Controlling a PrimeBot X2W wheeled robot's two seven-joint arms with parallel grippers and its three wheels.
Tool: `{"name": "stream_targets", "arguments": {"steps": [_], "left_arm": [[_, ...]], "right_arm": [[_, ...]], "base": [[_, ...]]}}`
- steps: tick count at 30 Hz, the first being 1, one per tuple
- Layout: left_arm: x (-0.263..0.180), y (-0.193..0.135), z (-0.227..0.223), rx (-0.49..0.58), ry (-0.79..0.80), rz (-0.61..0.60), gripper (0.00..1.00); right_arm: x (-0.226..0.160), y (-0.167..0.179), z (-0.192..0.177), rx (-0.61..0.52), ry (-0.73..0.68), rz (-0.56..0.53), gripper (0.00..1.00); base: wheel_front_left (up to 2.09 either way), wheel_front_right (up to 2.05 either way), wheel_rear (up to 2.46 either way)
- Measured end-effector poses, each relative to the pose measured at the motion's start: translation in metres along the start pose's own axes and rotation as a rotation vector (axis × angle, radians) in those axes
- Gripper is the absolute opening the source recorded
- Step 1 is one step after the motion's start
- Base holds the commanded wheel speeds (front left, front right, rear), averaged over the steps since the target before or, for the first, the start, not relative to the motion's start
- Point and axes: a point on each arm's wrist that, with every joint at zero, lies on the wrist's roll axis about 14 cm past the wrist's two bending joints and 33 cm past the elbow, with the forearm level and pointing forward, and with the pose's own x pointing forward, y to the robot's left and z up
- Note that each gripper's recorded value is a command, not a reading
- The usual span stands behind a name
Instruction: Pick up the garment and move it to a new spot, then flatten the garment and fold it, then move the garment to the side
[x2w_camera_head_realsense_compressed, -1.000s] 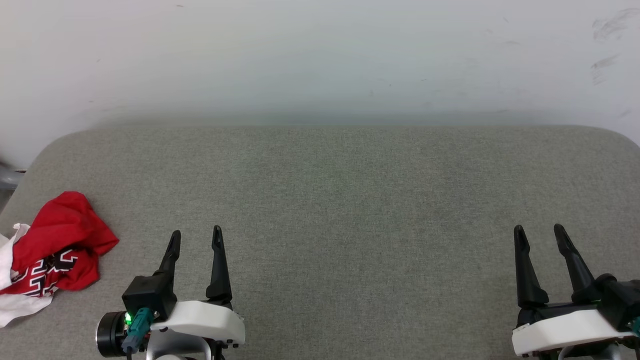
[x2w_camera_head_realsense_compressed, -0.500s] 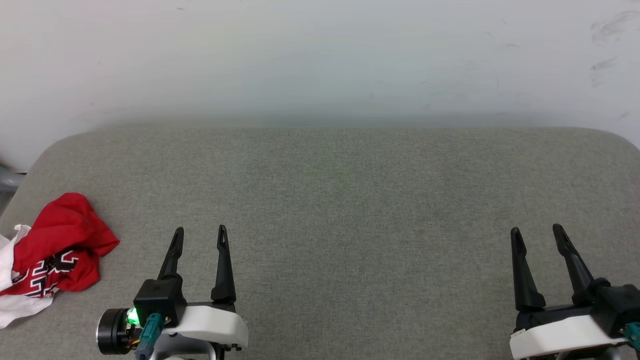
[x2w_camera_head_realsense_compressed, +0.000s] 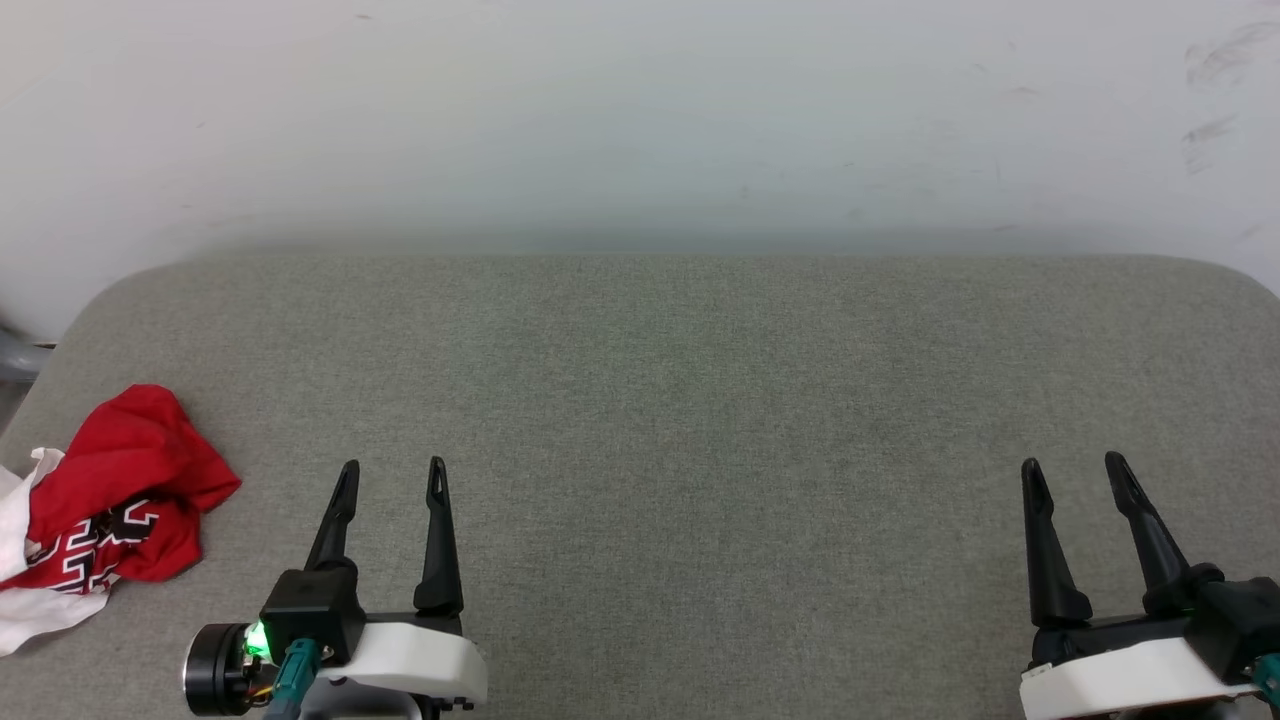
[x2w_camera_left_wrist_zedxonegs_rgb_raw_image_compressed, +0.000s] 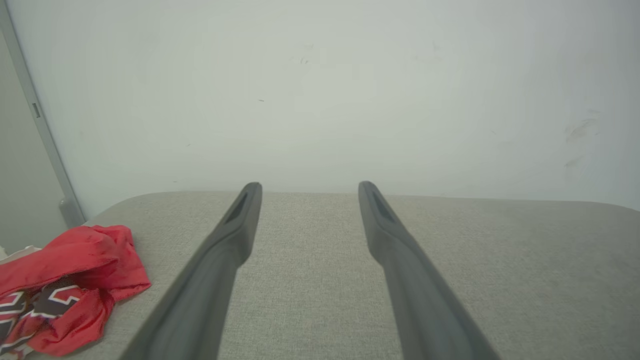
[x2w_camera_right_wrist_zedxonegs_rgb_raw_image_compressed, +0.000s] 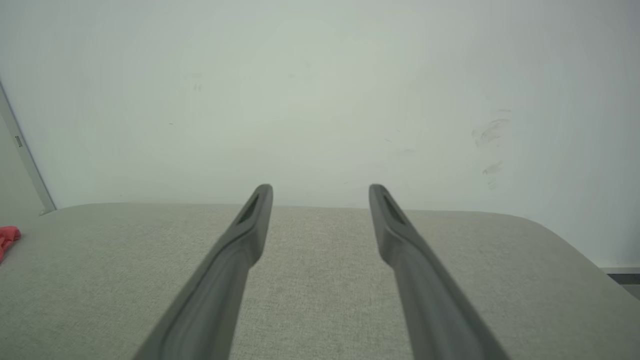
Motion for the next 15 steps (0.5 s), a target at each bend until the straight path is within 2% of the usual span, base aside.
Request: {"name": "stream_targets", "arguments": {"steps": [7,15], "left_arm": [[-0.001,0.002,-0.006,-0.014,0.018,-0.003,1.0],[-0.003,0.001,-0.012,-0.032,0.038,-0.001,1.0]], "right_arm": [[-0.001,-0.004,-0.005,0.044,0.012,-0.021,1.0],[-0.002,-0.004,-0.007,0.045,0.019,-0.021,1.0]], "base": [[0.0,0.0,0.0],[0.0,0.0,0.0]]}}
